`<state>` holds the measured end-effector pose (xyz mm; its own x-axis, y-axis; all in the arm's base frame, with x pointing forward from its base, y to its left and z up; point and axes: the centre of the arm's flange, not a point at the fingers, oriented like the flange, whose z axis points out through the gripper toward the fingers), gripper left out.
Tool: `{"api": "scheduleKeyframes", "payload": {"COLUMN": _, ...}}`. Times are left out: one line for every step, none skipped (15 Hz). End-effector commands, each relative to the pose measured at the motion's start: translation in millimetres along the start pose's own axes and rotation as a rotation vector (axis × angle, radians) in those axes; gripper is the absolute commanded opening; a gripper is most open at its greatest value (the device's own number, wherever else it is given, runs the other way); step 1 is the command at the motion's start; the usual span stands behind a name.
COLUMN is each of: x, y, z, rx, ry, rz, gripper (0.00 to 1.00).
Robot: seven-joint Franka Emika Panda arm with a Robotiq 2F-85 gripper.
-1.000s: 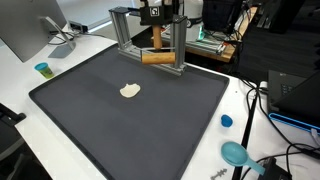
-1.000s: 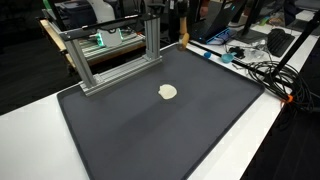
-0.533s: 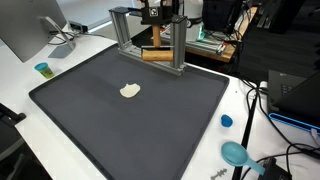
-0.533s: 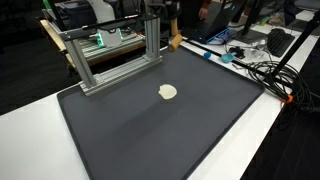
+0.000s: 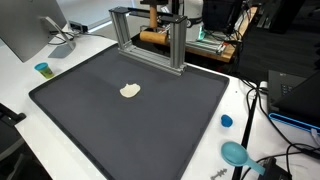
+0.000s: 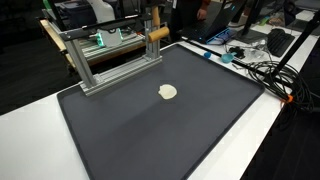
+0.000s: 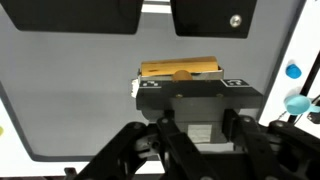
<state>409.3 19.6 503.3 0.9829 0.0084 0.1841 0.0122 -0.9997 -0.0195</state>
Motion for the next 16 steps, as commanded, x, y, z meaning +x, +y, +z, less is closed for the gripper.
{"api": "scheduleKeyframes", "payload": {"x": -6.3, "y": 6.8, "z": -4.1, "rx": -0.016, "ry": 0.001, "rz": 0.028, "gripper": 0.46}}
{"api": "scheduleKeyframes", "payload": {"x": -10.3, "y": 11.1, "z": -6.0, "rx": -0.024, "ry": 0.003, "rz": 0.044, "gripper": 0.21}}
{"api": "scheduleKeyframes", "payload": {"x": -10.1, "y": 13.0, "z": -3.2, "rx": -0.019, "ry": 0.001, "rz": 0.046, "gripper": 0.21}}
{"api": "scheduleKeyframes", "payload": {"x": -12.0, "y": 13.9, "z": -1.6, "rx": -0.025, "ry": -0.004, "rz": 0.054, "gripper": 0.21}}
{"api": "scheduleKeyframes", "payload": {"x": -14.2, "y": 15.6, "z": 2.1, "rx": -0.018, "ry": -0.021, "rz": 0.051, "gripper": 0.21}}
{"api": "scheduleKeyframes", "payload": {"x": -15.5, "y": 17.2, "z": 6.4, "rx": -0.013, "ry": -0.034, "rz": 0.047, "gripper": 0.21}}
{"api": "scheduleKeyframes", "payload": {"x": -16.8, "y": 18.4, "z": 10.2, "rx": -0.016, "ry": -0.045, "rz": 0.048, "gripper": 0.21}}
{"api": "scheduleKeyframes", "payload": {"x": -18.7, "y": 19.4, "z": 13.9, "rx": -0.011, "ry": -0.055, "rz": 0.05, "gripper": 0.21}}
{"api": "scheduleKeyframes", "payload": {"x": -23.0, "y": 19.7, "z": 14.7, "rx": 0.0, "ry": -0.061, "rz": 0.046, "gripper": 0.21}}
{"api": "scheduleKeyframes", "payload": {"x": -27.3, "y": 20.2, "z": 15.0, "rx": -0.001, "ry": -0.061, "rz": 0.048, "gripper": 0.21}}
{"api": "scheduleKeyframes", "payload": {"x": -32.5, "y": 21.7, "z": 15.0, "rx": -0.01, "ry": -0.066, "rz": 0.058, "gripper": 0.21}}
{"api": "scheduleKeyframes", "payload": {"x": -37.8, "y": 23.4, "z": 15.5, "rx": -0.012, "ry": -0.075, "rz": 0.066, "gripper": 0.21}}
{"api": "scheduleKeyframes", "payload": {"x": -43.1, "y": 23.7, "z": 16.2, "rx": -0.013, "ry": -0.091, "rz": 0.066, "gripper": 0.21}}
{"api": "scheduleKeyframes", "payload": {"x": -48.8, "y": 22.9, "z": 16.1, "rx": -0.008, "ry": -0.102, "rz": 0.062, "gripper": 0.21}}
{"api": "scheduleKeyframes", "payload": {"x": -53.1, "y": 22.0, "z": 16.9, "rx": -0.01, "ry": -0.114, "rz": 0.054, "gripper": 0.21}}
{"api": "scheduleKeyframes", "payload": {"x": -57.1, "y": 20.3, "z": 18.2, "rx": -0.015, "ry": -0.129, "rz": 0.045, "gripper": 0.21}}
